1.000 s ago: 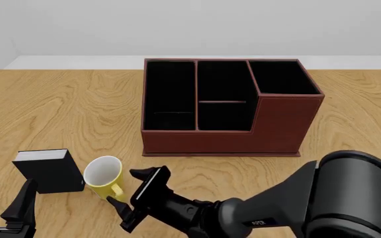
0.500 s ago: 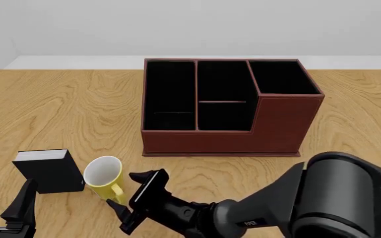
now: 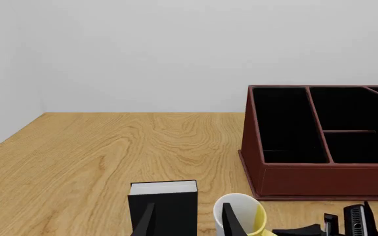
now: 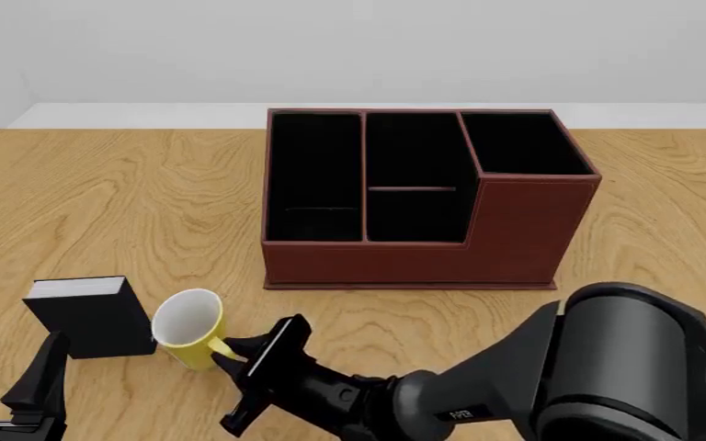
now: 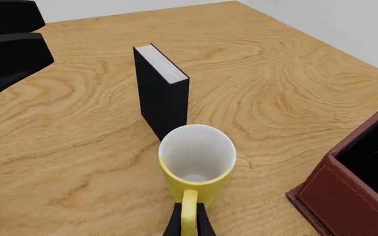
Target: Pick up the yellow and white mug and place it to the right of the caddy.
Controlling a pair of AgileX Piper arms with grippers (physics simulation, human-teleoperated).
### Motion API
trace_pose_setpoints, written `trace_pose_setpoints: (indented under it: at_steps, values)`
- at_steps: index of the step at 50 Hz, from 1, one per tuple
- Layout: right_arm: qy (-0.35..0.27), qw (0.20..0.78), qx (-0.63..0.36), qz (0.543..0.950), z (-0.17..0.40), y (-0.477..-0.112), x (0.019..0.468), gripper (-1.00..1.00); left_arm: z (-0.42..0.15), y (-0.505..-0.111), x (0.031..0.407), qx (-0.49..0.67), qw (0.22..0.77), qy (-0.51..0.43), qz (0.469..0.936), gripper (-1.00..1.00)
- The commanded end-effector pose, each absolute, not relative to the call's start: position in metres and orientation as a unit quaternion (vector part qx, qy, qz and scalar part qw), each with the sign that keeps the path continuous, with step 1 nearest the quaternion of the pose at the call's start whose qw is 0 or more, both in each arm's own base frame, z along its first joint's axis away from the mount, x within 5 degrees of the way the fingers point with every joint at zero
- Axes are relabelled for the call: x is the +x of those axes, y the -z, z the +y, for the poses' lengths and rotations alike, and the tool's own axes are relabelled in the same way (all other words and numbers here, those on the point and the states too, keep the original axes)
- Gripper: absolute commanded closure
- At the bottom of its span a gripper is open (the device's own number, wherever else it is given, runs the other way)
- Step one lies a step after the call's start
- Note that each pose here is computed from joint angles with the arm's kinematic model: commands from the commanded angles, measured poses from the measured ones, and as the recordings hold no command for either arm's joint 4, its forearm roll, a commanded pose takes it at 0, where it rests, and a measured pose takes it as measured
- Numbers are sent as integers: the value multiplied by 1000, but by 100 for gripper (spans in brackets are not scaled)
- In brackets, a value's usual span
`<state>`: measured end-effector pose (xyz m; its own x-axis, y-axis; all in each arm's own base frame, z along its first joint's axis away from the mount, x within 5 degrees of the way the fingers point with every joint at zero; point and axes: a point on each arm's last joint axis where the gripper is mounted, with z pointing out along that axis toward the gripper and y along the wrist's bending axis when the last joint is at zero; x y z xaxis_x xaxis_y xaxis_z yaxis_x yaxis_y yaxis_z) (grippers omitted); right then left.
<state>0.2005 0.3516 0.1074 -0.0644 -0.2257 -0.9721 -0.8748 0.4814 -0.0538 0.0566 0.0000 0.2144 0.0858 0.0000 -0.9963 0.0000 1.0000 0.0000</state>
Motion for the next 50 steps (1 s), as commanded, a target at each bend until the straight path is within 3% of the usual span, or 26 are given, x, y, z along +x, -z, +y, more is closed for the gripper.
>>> trace_pose_setpoints:
  at_steps: [1,12,50]
  values:
    - [-295,544,-409,670,349,-106,202,100,0,-214,57,0,737,0,676,-100]
    - [-293,544,-413,669,347,-106,200,100,0,-214,57,0,737,0,676,-100]
    - [-276,602,-429,614,317,-157,186,100,0,-214,57,0,737,0,676,-100]
